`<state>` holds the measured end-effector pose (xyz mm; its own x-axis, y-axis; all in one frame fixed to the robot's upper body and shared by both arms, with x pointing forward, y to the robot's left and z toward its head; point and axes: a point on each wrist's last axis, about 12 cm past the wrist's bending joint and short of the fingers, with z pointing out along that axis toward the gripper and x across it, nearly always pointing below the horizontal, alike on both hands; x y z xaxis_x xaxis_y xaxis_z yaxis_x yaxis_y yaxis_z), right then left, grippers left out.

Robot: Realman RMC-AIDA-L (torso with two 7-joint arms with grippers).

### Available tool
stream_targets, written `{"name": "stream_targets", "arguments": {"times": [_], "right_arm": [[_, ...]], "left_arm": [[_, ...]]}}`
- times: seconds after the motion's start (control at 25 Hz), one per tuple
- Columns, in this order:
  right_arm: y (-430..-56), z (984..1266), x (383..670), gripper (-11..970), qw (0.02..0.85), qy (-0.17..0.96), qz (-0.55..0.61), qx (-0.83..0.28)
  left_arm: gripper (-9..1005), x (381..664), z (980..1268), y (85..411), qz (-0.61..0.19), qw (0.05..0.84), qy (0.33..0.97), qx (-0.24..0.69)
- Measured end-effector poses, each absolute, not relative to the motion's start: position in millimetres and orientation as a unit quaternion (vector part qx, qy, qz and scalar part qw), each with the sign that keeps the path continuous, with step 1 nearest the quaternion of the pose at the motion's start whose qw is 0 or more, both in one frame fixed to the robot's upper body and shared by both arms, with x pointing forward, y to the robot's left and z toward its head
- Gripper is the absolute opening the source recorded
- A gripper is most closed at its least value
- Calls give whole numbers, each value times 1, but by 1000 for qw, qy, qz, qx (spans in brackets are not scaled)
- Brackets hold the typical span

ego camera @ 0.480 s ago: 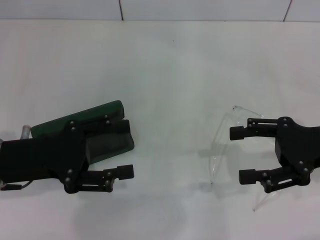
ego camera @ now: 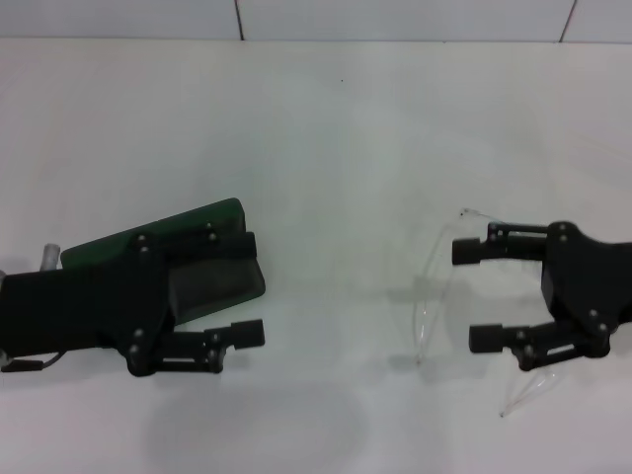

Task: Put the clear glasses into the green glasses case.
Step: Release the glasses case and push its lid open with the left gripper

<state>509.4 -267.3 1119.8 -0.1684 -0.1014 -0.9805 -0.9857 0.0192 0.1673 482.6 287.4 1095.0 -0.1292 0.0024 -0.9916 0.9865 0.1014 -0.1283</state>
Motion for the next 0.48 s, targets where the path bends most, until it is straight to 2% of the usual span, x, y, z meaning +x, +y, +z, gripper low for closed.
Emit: {"name": "stream_targets", "arguments": {"times": [0.2, 0.48], "right_arm": [[-276, 1124, 512, 866, 476, 567, 498, -451], [-319, 1139, 510, 865, 537, 607, 427, -401]], "left_arm": [[848, 493, 1106, 294, -515, 495, 584, 386], [847, 530, 1144, 299, -490, 482, 655, 314]]}}
